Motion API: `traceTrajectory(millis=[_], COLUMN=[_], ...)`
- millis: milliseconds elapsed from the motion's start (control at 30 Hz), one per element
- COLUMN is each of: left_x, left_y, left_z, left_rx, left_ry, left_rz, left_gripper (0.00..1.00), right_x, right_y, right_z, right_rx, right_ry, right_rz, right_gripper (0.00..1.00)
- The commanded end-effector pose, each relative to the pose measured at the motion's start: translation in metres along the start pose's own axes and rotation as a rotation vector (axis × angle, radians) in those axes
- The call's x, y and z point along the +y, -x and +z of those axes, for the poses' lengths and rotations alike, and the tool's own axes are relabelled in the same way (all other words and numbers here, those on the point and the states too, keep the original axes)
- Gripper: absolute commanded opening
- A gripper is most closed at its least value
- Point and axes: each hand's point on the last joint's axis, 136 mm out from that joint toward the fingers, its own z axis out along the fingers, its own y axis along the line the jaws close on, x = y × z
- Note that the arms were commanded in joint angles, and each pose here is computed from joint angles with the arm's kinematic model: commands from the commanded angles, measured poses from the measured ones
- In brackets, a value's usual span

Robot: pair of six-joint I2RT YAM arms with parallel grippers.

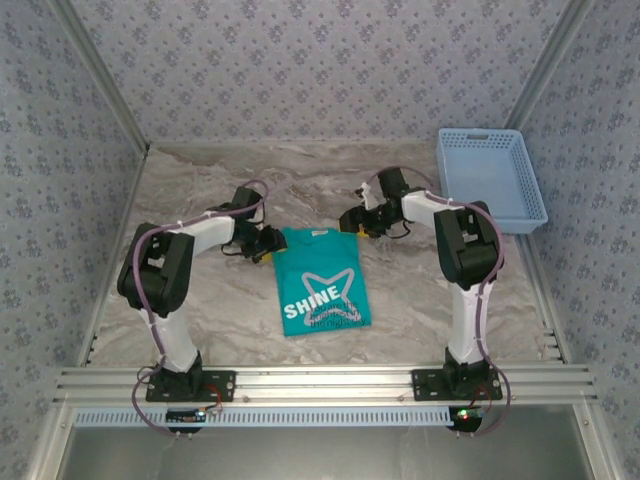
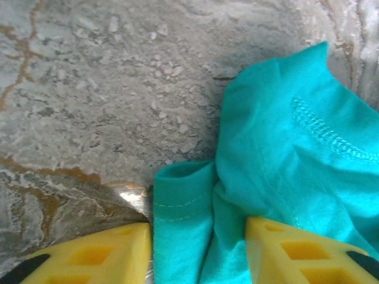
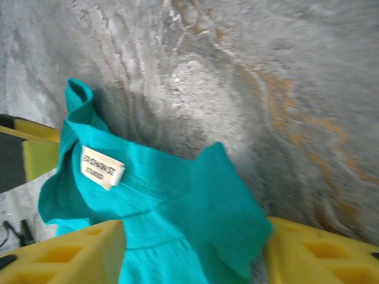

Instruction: Fold the inside-out t-shirt

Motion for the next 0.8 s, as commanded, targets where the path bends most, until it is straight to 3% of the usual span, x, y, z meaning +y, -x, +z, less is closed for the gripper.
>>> traceTrajectory(millis=[0,233,567,600,700,767], left_x=[-0.038,-0.050,-0.050,-0.050,-0.046,-0.052], left_y=[0.015,0.016,0.019,0.019,0.020,0.021], left_z=[0.018,0.011,0.020,0.021,0.027,0.024], left_rx=[-0.026,-0.019,-0.003,0.000,0.020,0.009], left_ry=[-0.151,-0.192,-0.157,-0.147,-0.127,-0.153], left_rz=[0.095,0.134,0.153,0.167,0.194,0.247], left_gripper=[0.41,0.44,0.42,0.40,0.21,0.05], right_x=[0.013,0.017,0.017,0.017,0.016,0.018], right_y=[-0.012,-0.014,-0.022,-0.022,-0.018,-0.014], right_z=[0.013,0.009,0.009,0.010,0.010,0.008], right_rx=[0.069,0.081,0.117,0.117,0.101,0.088], right_ry=[0.091,0.091,0.024,0.027,0.045,0.060], right_rz=[0.018,0.020,0.014,0.012,0.013,0.012], right_gripper=[0.58,0.44,0.38,0.35,0.27,0.12])
